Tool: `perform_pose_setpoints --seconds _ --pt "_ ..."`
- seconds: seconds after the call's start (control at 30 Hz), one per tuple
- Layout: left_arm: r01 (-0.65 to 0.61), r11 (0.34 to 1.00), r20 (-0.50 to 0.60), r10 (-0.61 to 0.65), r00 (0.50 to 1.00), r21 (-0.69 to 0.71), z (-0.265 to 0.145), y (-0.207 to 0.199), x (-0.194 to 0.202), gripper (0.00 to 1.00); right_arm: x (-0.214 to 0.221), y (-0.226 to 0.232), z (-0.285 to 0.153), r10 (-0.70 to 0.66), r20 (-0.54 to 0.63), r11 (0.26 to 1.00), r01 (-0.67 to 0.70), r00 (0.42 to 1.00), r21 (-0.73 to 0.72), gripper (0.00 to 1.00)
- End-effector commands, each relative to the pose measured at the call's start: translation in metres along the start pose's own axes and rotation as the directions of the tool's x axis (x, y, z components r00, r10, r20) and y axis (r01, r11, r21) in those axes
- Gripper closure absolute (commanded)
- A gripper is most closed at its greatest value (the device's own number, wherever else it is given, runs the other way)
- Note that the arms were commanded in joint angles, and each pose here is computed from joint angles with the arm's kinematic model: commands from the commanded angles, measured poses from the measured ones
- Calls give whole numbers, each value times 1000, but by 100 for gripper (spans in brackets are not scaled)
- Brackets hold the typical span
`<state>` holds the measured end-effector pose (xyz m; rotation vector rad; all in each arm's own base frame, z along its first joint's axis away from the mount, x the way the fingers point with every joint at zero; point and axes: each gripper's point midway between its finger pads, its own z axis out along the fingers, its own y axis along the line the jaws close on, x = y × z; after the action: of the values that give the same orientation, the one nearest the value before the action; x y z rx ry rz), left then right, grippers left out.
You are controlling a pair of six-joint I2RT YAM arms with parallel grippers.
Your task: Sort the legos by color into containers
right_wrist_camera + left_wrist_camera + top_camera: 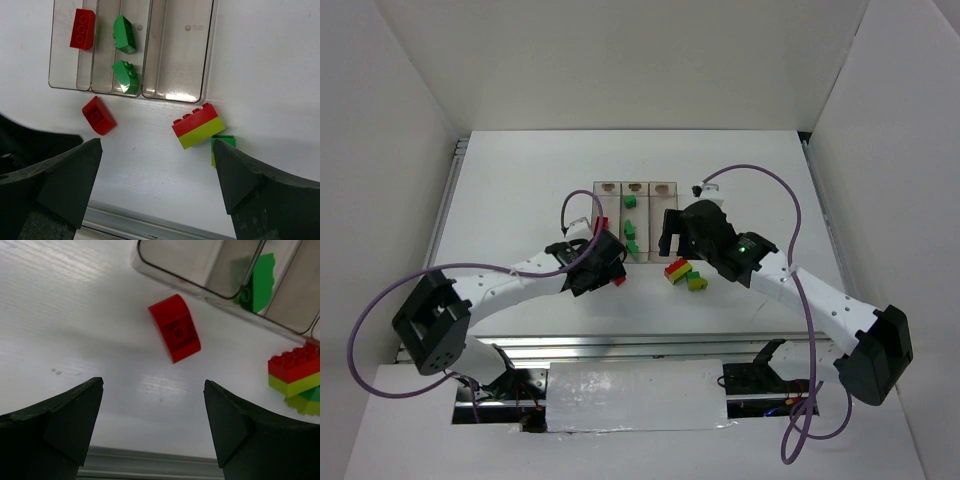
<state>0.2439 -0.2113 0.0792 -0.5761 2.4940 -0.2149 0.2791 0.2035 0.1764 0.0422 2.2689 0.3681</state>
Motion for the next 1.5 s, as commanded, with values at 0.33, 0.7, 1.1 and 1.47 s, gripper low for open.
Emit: perform_pose_setpoints --seconds 0.33,0.7,1.1,1.47 --pt "111 992 44 -108 993 -56 31 -45 -13 14 -3 -5 -22 14 56 999 -12 998 -36 0" --pt "93 982 32 -88 996 -164 58 -31 -2 16 -3 -7 -25 3 76 999 1 997 -52 0" --pt "85 979 5 -86 996 -185 62 -15 4 96 -7 -10 -35 4 98 998 2 995 -56 0" --pt "29 999 173 -32 984 17 -54 -11 -44 100 -16 -3 -41 8 116 996 3 993 -91 0"
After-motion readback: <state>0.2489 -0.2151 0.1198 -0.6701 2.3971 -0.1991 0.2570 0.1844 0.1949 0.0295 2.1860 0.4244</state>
